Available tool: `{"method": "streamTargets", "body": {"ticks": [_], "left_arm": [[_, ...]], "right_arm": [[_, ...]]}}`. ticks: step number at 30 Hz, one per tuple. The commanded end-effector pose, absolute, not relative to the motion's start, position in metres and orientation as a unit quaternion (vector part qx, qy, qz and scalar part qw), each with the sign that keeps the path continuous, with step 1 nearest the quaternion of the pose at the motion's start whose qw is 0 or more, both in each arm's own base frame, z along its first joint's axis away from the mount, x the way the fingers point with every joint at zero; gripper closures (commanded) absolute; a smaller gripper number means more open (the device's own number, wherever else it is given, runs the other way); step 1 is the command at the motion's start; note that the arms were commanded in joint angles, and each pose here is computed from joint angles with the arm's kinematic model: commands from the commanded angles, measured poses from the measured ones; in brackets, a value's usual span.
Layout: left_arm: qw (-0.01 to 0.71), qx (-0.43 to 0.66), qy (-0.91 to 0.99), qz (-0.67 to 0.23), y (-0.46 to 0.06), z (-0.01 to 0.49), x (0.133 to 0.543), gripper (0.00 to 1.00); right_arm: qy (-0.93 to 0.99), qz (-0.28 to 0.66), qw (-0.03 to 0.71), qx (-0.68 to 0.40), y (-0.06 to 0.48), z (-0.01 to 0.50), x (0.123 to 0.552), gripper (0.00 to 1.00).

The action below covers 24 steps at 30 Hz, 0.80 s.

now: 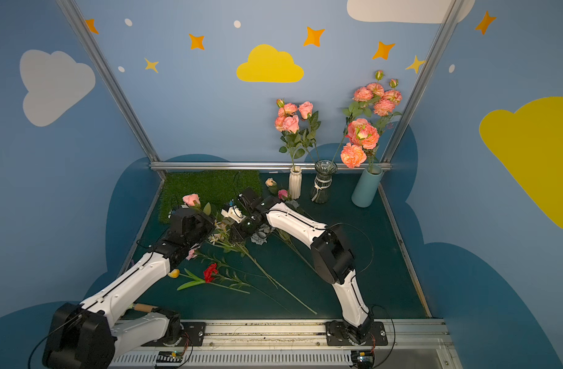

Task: Place the pink flowers into the vase
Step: Pick up the flower at the center of the board.

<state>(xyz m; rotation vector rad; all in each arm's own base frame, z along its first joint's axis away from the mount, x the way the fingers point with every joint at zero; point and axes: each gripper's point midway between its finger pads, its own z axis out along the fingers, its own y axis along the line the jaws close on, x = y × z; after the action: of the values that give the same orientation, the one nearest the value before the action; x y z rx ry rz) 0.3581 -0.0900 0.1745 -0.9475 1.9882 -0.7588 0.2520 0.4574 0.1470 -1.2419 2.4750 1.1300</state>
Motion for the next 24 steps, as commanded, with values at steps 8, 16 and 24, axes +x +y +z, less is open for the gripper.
{"method": "streamTargets", "body": {"ticks": [8,16,24], "left_arm": [[0.400,-0.369,0.786,-0.293,-0.086,0.176,0.355,0.98],[0.392,-0.380,0.787,-0.286,-0.082,0.166,0.355,0.98],[0.394,-0.379,0.785,-0.292,-0.084,0.172,0.355,0.98]], "right_arm": [[0.813,0.378,0.121,-0.427,0.452,0.179,0.251,0.84],[0.811,0.384,0.117,-0.426,0.454,0.178,0.251,0.84],[0.813,0.383,0.109,-0.425,0.459,0.166,0.254,0.83]]}}
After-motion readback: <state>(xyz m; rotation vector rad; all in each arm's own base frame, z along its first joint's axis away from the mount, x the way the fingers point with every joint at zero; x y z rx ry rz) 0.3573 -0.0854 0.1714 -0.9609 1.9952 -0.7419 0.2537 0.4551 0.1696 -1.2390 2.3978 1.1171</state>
